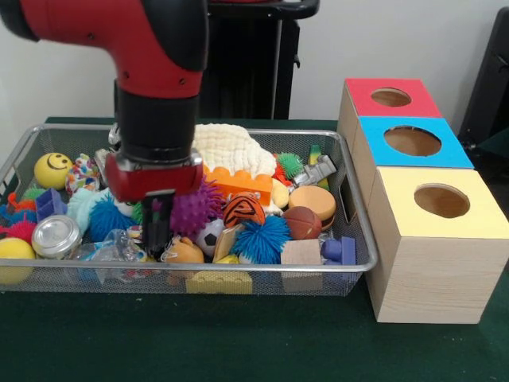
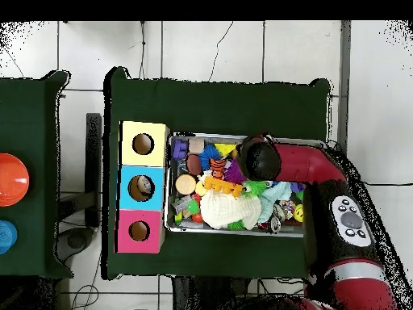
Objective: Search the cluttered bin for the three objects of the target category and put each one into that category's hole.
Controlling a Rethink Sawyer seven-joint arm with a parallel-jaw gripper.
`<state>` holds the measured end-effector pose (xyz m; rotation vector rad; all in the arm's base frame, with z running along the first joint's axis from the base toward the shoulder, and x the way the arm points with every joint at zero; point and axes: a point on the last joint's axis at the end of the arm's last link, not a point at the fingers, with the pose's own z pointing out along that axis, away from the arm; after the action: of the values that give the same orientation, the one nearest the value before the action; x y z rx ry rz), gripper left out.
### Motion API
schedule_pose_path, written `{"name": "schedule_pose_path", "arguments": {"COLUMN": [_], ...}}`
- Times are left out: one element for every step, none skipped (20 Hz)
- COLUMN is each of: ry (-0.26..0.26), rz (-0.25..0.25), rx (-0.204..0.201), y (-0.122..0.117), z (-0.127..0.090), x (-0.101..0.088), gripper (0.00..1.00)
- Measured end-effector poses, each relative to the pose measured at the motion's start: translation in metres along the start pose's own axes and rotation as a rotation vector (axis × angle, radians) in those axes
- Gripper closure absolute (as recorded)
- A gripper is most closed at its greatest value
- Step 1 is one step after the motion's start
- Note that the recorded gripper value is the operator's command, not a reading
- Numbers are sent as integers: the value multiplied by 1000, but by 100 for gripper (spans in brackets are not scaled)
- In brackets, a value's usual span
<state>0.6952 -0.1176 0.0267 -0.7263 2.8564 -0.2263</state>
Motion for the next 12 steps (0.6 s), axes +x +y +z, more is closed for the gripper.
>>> {"name": "schedule_pose_path", "arguments": {"ry": [1,5,8,8,7,-1,-7,-10,-17,-25,-27,-27], "rz": [-5,-12,-15,-16,-14,-7,-1,3,12,28,37,41], "rx": [3,7,10,13,15,21,24,24,26,27,25,24], "y": [3,8,11,13,14,14,13,12,10,5,3,2], "z": [-7,-19,-30,-37,-46,-60,-65,-67,-72,-76,-77,-77], "x": [-5,-11,-18,-23,-28,-37,-40,-42,-45,-46,-46,-46], "gripper": [100,100,100,100,100,100,100,100,100,100,100,100]}}
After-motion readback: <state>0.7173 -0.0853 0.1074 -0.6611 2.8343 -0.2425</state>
